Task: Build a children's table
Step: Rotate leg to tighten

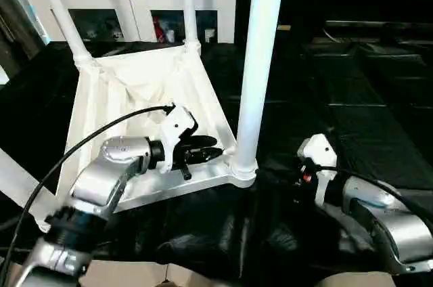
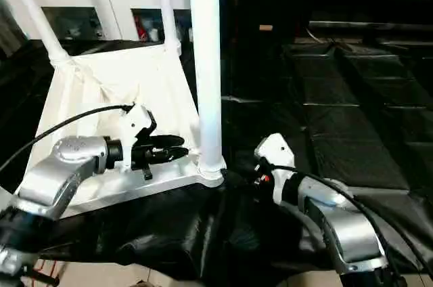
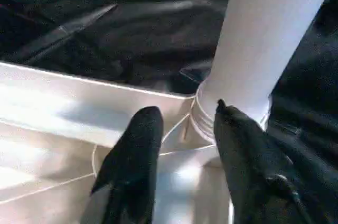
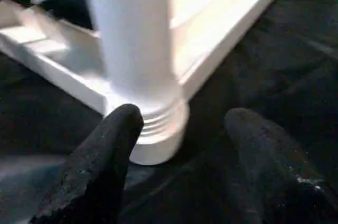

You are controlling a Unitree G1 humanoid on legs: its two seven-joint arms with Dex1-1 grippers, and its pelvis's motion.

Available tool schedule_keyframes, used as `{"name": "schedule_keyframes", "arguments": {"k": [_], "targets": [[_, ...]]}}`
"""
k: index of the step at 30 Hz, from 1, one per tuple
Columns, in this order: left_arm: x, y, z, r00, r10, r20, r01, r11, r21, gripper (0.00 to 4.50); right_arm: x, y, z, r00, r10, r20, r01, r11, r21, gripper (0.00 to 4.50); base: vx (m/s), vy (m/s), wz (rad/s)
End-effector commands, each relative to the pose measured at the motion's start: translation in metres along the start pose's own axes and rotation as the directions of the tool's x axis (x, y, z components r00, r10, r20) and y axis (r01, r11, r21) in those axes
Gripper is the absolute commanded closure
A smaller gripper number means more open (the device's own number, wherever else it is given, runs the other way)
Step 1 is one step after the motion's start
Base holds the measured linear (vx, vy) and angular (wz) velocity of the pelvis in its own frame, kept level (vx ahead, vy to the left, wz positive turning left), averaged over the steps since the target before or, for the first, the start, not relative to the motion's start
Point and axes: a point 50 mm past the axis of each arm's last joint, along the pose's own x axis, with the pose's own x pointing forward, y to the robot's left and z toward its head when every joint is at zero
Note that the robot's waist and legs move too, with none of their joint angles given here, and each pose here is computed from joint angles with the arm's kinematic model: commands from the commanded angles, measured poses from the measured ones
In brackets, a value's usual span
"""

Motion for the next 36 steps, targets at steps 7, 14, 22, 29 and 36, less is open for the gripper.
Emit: {"name": "schedule_keyframes", "arguments": {"k": [7, 14, 22, 29, 36], "targets": [[0.008, -0.006, -0.007, 0.998, 0.070, 0.000, -0.070, 0.996, 0.053, 2.64, 0.001, -0.011, 0.003, 0.998, -0.069, 0.011, 0.069, 0.997, 0.019, 1.39, 0.000, 0.000, 0.00], [-0.004, -0.015, -0.012, 0.993, 0.109, 0.053, -0.112, 0.993, 0.046, 2.37, 0.006, -0.011, -0.001, 0.995, -0.089, 0.047, 0.086, 0.993, 0.076, 1.22, 0.000, 0.000, 0.00], [-0.007, -0.033, -0.012, 0.996, -0.086, -0.009, 0.086, 0.994, 0.071, 1.88, 0.001, -0.006, -0.003, 1.000, 0.019, 0.009, -0.019, 0.998, 0.052, 0.62, 0.000, 0.000, 0.00], [-0.003, -0.021, -0.018, 0.993, -0.083, -0.084, 0.093, 0.988, 0.124, 1.88, -0.006, -0.001, -0.008, 0.996, 0.071, -0.048, -0.070, 0.998, 0.007, 0.62, 0.000, 0.000, 0.00], [-0.008, -0.010, -0.021, 0.990, -0.100, -0.099, 0.111, 0.987, 0.115, 2.27, -0.010, 0.002, -0.013, 0.995, 0.082, -0.063, -0.082, 0.997, 0.003, 0.58, 0.000, 0.000, 0.00]]}}
